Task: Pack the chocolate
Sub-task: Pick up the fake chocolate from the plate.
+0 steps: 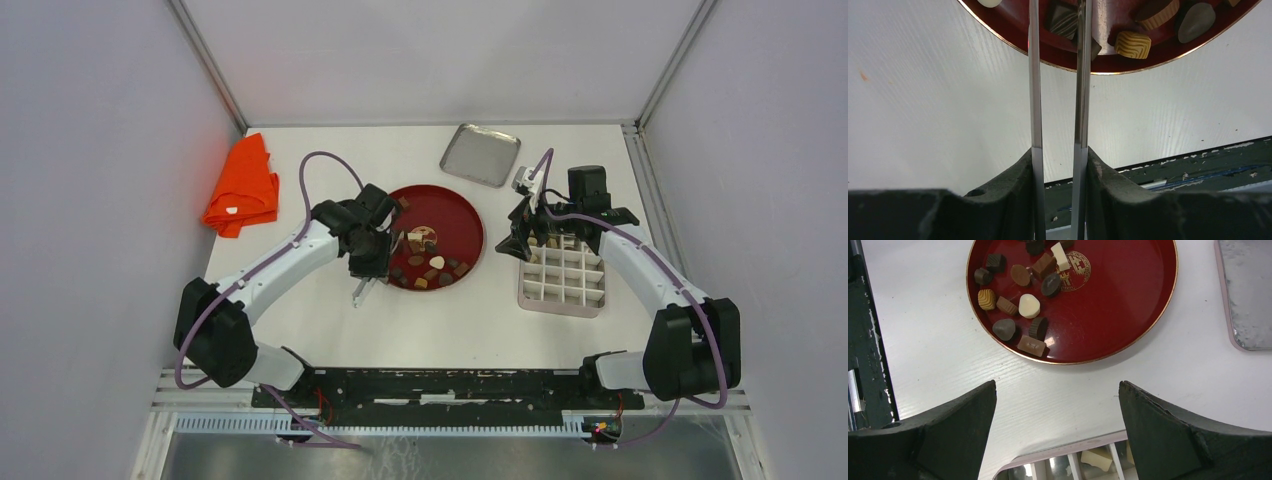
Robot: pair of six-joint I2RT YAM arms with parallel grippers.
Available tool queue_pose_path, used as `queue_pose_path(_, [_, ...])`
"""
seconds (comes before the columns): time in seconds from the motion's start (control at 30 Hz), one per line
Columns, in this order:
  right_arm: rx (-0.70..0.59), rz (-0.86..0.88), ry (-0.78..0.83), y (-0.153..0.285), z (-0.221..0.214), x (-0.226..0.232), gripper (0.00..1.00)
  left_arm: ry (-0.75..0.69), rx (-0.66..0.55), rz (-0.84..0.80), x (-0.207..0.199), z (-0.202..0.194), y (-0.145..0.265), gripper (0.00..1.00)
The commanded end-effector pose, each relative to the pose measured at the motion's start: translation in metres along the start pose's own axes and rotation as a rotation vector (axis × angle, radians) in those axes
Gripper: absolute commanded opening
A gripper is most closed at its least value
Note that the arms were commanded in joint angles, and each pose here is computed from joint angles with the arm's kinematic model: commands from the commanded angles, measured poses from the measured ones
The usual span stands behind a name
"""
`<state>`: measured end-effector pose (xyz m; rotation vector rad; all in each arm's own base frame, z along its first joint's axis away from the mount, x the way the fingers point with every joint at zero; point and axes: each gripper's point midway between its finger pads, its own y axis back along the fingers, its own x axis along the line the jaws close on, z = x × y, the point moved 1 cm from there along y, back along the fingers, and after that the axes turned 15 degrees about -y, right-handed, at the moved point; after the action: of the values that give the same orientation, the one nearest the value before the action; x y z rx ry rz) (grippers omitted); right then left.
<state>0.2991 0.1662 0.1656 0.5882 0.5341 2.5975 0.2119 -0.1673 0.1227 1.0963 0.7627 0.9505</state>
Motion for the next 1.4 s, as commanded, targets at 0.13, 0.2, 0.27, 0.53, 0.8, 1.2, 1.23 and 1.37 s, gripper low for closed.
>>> queue_pose_path(0.13, [-0.028, 0.024, 0.047, 0.001, 0.015, 0.003, 0.98, -0.035, -0.043, -0.048, -0.004, 0.013, 0.000, 0.41])
queue_pose_path(0.2, [-0.027, 0.025, 0.045, 0.001, 0.015, 0.003, 0.98, -0.032, -0.039, -0.044, -0.002, 0.012, -0.001, 0.41])
queue_pose_path(0.27, [-0.028, 0.027, 0.046, 0.001, 0.015, 0.003, 0.98, -0.031, -0.030, -0.033, 0.002, 0.010, -0.003, 0.41])
queue_pose_path(0.53, [-0.026, 0.027, 0.044, 0.001, 0.015, 0.003, 0.98, -0.029, 0.001, -0.049, 0.001, 0.003, -0.010, 0.41])
queue_pose_path(0.8, [-0.027, 0.030, 0.045, 0.001, 0.015, 0.004, 0.98, -0.027, 0.011, -0.060, -0.001, 0.000, -0.014, 0.40])
queue_pose_path(1.2, [-0.024, 0.033, 0.048, 0.001, 0.015, 0.004, 0.98, -0.031, 0.023, -0.046, 0.002, 0.000, -0.017, 0.19])
queue_pose_path(1.23, [-0.022, 0.033, 0.046, 0.001, 0.015, 0.004, 0.98, -0.031, 0.022, -0.048, 0.002, 0.000, -0.016, 0.16])
queue_pose_path(1.37, [-0.024, 0.033, 0.048, 0.001, 0.015, 0.004, 0.98, -0.026, -0.009, -0.059, 0.000, 0.005, -0.006, 0.07])
